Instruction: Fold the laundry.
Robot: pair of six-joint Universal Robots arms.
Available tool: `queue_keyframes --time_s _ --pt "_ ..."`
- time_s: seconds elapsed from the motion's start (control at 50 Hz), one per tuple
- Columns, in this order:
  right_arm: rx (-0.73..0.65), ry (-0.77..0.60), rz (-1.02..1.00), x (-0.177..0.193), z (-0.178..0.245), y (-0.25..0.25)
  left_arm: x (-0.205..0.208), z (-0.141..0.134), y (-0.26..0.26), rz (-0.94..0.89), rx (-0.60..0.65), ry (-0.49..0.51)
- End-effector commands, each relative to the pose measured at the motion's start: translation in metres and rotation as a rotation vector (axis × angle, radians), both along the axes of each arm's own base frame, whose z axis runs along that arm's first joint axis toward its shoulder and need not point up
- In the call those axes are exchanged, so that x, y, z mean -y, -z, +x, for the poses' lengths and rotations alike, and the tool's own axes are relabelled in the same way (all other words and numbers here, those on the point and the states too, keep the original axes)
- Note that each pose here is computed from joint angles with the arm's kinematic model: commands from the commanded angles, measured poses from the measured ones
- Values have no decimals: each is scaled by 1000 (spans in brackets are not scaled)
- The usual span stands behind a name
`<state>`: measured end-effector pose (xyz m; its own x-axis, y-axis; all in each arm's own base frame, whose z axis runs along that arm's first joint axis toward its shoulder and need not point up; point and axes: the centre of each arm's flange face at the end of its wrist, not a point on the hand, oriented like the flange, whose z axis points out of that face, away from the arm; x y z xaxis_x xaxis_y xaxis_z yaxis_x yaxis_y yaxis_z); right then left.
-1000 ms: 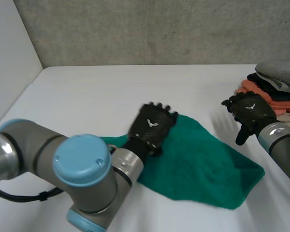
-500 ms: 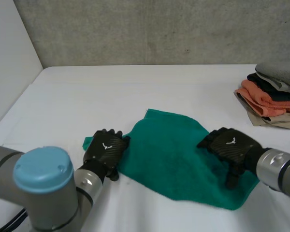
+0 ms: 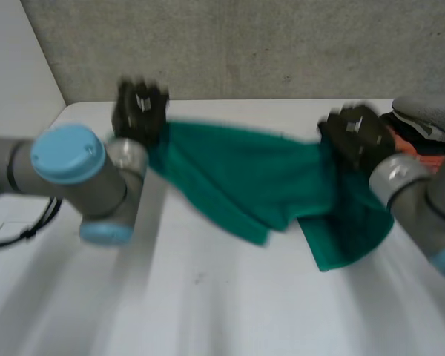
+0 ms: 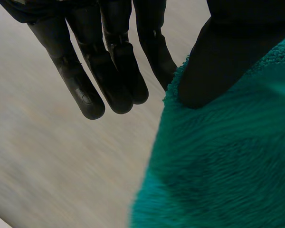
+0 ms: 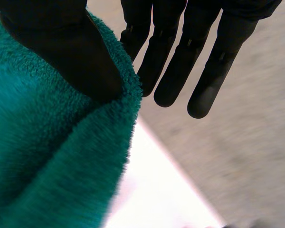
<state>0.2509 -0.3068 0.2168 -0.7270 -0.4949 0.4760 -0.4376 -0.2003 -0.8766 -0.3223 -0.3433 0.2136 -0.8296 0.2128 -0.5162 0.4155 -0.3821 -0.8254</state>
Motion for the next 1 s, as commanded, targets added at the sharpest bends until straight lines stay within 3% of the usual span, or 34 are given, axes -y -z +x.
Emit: queue_keyframes --time_s 0.02,0.1,0.18,0.32,0.38,0.46,0.56,0.64,0.76,1.0 --pt "181 85 -218 20 4 -77 22 -11 -103 -350 -232 22" --pt "167 22 -188 -9 13 -80 17 -12 -121 -384 -252 66" --pt "45 -192 32 -80 28 -44 8 -17 -107 -325 -207 120" --pt "-145 -386 432 -150 37 29 -5 -13 -73 -195 -145 137" --pt "-193 -325 482 -134 43 45 -13 -13 -65 -165 -132 147" --pt "-166 -112 337 -84 38 15 -25 -11 -67 -152 -130 158" --pt "-104 -1 224 -39 25 -19 -40 -4 -79 -163 -135 165" --pt "-48 -18 198 -20 26 -31 -60 0 -93 -181 -142 191" --pt "-28 -106 256 4 48 -3 -100 3 -112 -206 -161 283" --pt "-79 -170 439 39 85 97 -133 13 -131 -247 -178 317"
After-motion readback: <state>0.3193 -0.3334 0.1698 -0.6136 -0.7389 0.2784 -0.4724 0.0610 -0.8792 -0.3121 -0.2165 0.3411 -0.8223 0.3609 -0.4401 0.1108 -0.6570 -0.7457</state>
